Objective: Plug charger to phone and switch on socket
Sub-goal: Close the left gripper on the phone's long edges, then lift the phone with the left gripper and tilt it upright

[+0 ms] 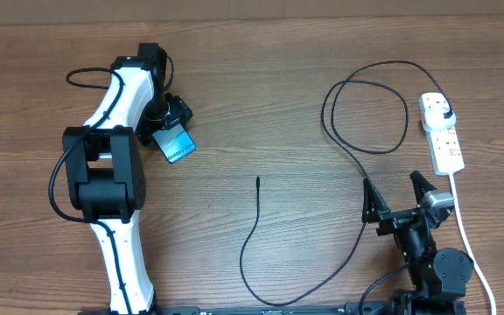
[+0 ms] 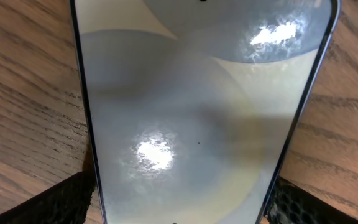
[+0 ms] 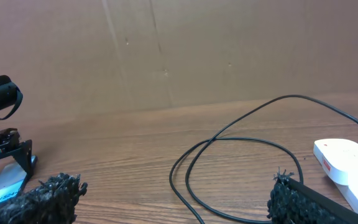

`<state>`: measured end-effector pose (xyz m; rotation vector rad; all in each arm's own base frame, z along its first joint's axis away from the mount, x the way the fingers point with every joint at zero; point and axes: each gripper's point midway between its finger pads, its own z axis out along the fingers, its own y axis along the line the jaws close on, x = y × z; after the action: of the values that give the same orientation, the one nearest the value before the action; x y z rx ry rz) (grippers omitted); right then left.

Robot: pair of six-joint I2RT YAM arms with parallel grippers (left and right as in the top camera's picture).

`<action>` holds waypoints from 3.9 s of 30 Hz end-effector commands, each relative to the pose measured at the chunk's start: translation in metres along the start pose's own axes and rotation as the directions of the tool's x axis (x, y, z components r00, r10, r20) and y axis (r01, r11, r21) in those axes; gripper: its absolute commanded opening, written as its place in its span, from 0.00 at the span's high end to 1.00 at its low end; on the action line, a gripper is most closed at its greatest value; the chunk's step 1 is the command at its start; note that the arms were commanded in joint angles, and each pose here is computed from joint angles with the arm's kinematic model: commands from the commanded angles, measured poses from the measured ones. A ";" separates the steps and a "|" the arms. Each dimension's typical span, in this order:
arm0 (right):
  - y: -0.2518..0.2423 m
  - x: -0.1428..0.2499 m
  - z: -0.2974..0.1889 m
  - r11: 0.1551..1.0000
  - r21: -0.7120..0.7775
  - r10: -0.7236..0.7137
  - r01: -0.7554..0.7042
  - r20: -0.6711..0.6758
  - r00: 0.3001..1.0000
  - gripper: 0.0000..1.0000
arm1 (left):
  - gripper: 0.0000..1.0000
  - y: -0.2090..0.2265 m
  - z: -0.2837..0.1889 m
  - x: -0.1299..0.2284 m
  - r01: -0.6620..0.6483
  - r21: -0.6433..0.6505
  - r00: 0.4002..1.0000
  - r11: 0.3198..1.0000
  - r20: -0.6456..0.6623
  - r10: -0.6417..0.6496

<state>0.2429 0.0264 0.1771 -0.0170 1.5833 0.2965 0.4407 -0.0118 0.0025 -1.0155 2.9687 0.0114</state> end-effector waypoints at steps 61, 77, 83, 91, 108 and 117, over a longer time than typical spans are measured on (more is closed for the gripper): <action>0.000 0.001 0.000 1.000 -0.003 -0.006 0.006 0.006 1.000 0.00 | 0.96 0.003 0.009 0.000 0.009 -0.027 1.000 1.000 0.007 -0.009; 0.000 0.001 0.000 1.000 -0.003 -0.006 0.006 0.006 1.000 0.00 | 0.96 -0.018 -0.052 -0.024 -0.017 0.041 0.997 0.999 0.078 0.014; 0.000 0.001 0.000 1.000 -0.003 -0.006 0.006 0.006 1.000 0.00 | 0.96 -0.039 -0.085 -0.021 -0.028 0.153 0.999 0.988 0.049 0.021; 0.000 0.001 0.000 1.000 -0.003 -0.006 0.006 0.006 1.000 0.00 | 0.96 -0.096 -0.124 0.015 0.115 0.467 0.977 0.877 -0.213 -0.015; 0.000 0.001 0.000 1.000 -0.003 -0.006 0.006 0.006 1.000 0.00 | 0.96 -0.146 -0.221 0.082 0.398 0.723 0.723 0.565 -0.626 0.291; 0.000 0.001 0.000 1.000 -0.003 -0.006 0.006 0.006 1.000 0.00 | 0.96 -0.146 -0.238 0.088 0.451 0.721 0.662 0.526 -0.665 0.345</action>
<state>0.2429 0.0264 0.1771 -0.0167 1.5833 0.2968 0.4618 -0.1786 0.2148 -1.0996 2.7263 -2.0275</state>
